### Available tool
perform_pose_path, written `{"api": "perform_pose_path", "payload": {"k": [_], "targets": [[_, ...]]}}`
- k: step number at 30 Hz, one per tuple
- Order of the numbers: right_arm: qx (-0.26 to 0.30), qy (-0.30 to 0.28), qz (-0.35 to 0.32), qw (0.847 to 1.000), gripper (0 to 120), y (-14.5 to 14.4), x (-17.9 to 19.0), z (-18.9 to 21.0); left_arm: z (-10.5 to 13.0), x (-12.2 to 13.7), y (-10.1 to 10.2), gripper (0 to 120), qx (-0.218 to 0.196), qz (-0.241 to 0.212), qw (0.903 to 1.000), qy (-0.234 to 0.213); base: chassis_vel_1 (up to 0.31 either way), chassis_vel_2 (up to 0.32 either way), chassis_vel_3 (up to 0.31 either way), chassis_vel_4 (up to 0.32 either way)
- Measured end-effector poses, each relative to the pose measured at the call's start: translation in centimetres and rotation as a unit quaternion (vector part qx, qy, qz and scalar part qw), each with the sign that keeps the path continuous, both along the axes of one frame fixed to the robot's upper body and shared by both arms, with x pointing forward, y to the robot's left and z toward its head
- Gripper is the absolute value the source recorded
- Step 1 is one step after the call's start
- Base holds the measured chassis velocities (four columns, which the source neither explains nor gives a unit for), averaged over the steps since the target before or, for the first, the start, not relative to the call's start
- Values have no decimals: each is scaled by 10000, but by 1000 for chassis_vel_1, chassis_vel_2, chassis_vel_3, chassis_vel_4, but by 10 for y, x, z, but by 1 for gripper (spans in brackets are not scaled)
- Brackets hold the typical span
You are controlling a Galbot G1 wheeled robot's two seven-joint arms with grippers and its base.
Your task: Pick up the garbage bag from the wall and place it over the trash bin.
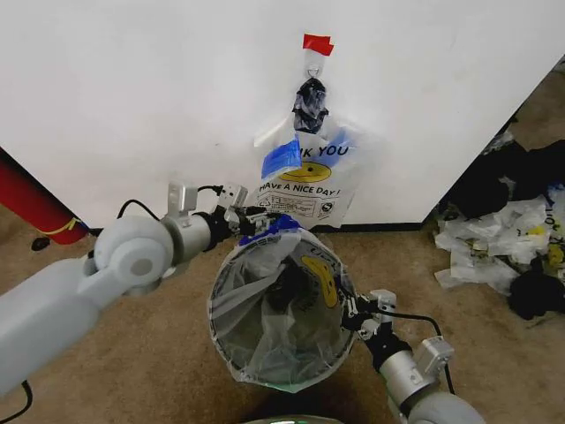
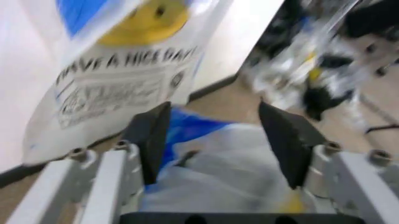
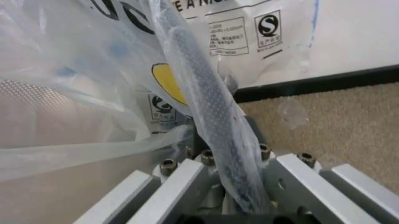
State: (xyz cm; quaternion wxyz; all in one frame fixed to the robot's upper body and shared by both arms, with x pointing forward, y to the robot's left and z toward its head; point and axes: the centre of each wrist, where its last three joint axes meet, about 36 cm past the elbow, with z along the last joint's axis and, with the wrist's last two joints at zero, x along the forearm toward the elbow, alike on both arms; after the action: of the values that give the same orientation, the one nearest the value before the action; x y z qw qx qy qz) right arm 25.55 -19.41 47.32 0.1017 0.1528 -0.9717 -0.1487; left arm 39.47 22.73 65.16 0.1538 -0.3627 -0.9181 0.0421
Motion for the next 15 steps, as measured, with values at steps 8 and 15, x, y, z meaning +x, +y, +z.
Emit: {"api": "perform_pose_path", "payload": {"k": [8, 15], "targets": [[185, 568, -643, 9961, 0, -3, -6, 15, 4, -42, -3, 95, -473, 257, 9924, -1104, 0, 0, 0, 0], [749, 1406, -1000, 9821, 0, -7, 0, 40, -27, -78, 2, 100, -556, 973, 9813, -1566, 0, 0, 0, 0]]}}
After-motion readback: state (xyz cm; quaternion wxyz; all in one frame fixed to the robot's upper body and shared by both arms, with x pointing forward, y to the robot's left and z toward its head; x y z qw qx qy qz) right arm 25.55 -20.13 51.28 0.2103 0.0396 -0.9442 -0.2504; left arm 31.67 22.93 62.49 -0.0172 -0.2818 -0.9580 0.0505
